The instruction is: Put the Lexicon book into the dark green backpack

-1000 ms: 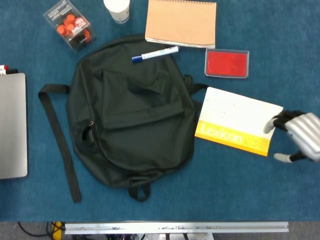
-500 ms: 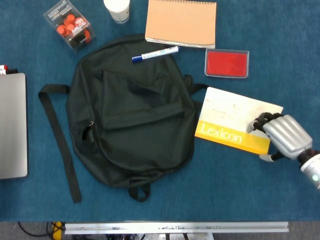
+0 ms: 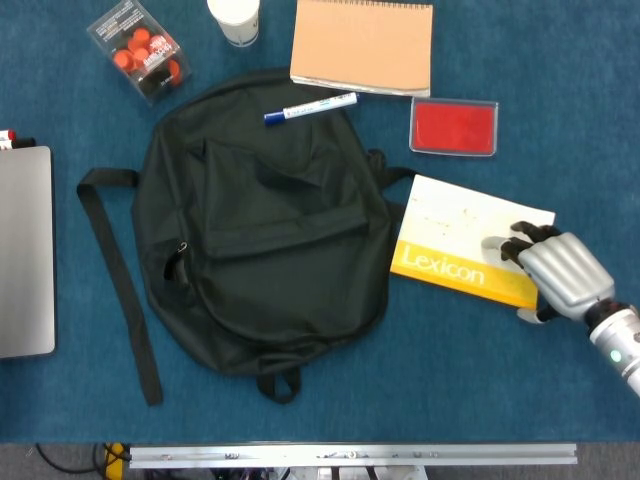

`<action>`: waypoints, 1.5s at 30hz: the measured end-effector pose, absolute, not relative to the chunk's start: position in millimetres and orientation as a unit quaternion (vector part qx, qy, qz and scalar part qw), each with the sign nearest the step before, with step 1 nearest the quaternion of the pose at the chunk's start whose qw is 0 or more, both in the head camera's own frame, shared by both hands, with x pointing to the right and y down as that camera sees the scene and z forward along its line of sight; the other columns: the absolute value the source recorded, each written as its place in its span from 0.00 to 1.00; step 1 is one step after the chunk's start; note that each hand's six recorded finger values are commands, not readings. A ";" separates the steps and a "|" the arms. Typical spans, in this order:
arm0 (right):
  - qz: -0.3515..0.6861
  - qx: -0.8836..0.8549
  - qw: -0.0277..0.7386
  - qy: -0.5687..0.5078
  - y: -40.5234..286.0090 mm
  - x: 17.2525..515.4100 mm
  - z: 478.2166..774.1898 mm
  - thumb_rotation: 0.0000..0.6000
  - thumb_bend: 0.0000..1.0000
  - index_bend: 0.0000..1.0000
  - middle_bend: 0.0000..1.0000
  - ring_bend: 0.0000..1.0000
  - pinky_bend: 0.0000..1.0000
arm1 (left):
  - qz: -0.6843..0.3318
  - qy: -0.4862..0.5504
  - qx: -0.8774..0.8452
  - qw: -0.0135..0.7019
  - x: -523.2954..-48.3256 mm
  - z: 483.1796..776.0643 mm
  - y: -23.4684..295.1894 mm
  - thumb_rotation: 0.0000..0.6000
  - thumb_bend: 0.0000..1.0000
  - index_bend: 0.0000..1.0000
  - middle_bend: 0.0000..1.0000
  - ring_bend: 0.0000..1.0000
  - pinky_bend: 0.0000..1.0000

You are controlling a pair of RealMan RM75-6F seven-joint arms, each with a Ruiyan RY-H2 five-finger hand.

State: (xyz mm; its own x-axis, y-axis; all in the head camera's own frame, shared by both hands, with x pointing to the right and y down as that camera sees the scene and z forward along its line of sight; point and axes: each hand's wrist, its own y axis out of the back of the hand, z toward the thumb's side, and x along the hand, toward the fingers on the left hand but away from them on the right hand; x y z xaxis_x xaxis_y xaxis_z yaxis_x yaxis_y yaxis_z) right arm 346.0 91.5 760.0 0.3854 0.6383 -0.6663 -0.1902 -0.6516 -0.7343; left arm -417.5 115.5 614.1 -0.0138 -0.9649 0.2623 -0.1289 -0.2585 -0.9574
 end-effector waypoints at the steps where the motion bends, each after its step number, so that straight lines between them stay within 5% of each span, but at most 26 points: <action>1: 0.534 -0.734 0.390 -0.152 91.1 346.3 760.7 1.00 0.00 0.22 0.31 0.15 0.26 | -0.536 0.468 -0.585 0.389 -417.6 614.2 115.6 1.00 0.28 0.24 0.15 0.12 0.08; 24: 0.573 -0.672 0.424 -0.199 53.2 393.3 744.8 1.00 0.00 0.22 0.31 0.15 0.26 | -0.531 0.463 -0.593 0.390 -412.1 615.5 114.9 1.00 0.28 0.24 0.15 0.12 0.08; 45: 0.559 -0.687 0.430 -0.176 68.9 373.9 755.6 1.00 0.00 0.22 0.31 0.15 0.26 | -0.535 0.464 -0.595 0.381 -417.2 617.2 117.8 1.00 0.28 0.24 0.15 0.12 0.08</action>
State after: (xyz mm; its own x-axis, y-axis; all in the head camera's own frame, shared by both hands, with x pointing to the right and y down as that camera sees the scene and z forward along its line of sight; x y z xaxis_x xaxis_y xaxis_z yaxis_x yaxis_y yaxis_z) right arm 373.9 68.9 755.6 0.3134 0.7227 -0.6161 -0.2388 -0.5679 -0.7877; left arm -417.2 117.8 617.2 -0.0015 -0.9593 0.2823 -0.1439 -0.2792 -0.9494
